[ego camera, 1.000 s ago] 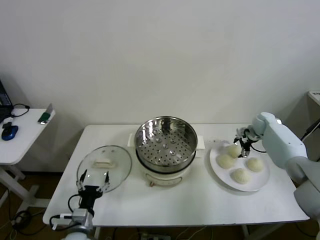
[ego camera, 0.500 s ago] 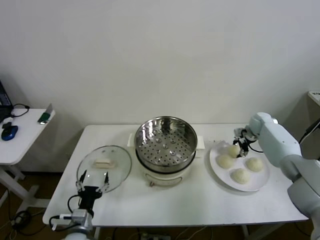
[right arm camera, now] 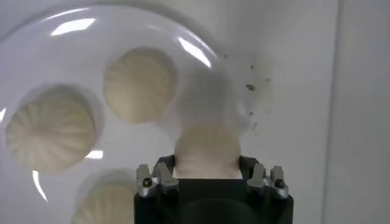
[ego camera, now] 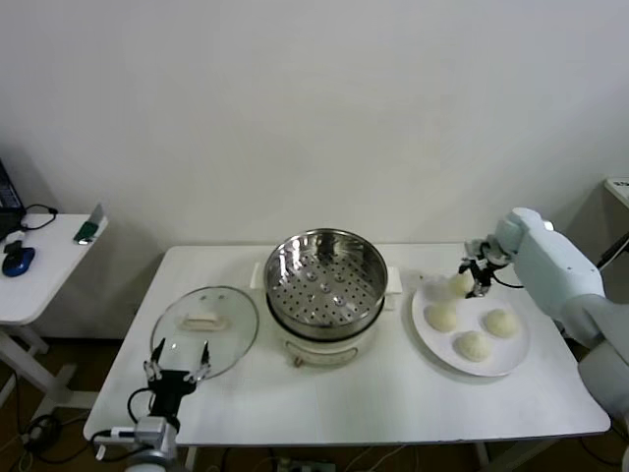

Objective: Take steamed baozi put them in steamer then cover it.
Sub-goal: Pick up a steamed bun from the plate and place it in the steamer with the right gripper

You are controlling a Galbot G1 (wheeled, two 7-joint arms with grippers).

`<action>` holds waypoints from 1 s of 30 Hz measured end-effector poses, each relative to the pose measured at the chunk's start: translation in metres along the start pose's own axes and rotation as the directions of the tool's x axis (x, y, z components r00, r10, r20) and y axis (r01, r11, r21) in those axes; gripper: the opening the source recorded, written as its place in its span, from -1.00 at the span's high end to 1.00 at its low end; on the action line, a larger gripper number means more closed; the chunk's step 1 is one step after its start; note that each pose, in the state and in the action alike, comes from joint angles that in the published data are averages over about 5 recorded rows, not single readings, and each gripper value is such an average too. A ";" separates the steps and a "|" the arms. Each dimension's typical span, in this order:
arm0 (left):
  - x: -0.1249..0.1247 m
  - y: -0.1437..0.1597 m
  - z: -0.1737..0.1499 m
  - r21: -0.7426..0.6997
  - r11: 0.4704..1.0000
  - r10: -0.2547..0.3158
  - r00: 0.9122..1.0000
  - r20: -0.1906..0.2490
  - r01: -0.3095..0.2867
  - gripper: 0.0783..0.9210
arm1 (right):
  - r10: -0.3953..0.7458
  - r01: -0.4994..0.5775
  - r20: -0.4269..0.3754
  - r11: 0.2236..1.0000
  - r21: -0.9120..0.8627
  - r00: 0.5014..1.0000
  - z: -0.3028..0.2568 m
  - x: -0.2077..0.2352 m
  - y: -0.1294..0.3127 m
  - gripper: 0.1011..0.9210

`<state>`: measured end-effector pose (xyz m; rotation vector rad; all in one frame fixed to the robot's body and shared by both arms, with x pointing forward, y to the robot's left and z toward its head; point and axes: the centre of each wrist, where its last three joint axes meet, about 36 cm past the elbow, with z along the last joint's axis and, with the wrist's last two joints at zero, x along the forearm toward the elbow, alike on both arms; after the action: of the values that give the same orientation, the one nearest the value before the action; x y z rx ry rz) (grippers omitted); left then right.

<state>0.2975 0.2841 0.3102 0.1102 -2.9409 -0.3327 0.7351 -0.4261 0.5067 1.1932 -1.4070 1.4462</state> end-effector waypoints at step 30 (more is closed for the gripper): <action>0.021 -0.003 0.006 0.014 1.000 0.010 1.000 -0.020 -0.010 -0.77 | 0.071 -0.074 0.051 0.375 0.924 0.996 -0.348 0.174 -0.083 -0.47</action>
<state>0.2764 0.2801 0.3072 0.1001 -2.9232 -0.3072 0.7336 -0.0866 0.7142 1.7879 -0.5011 2.4469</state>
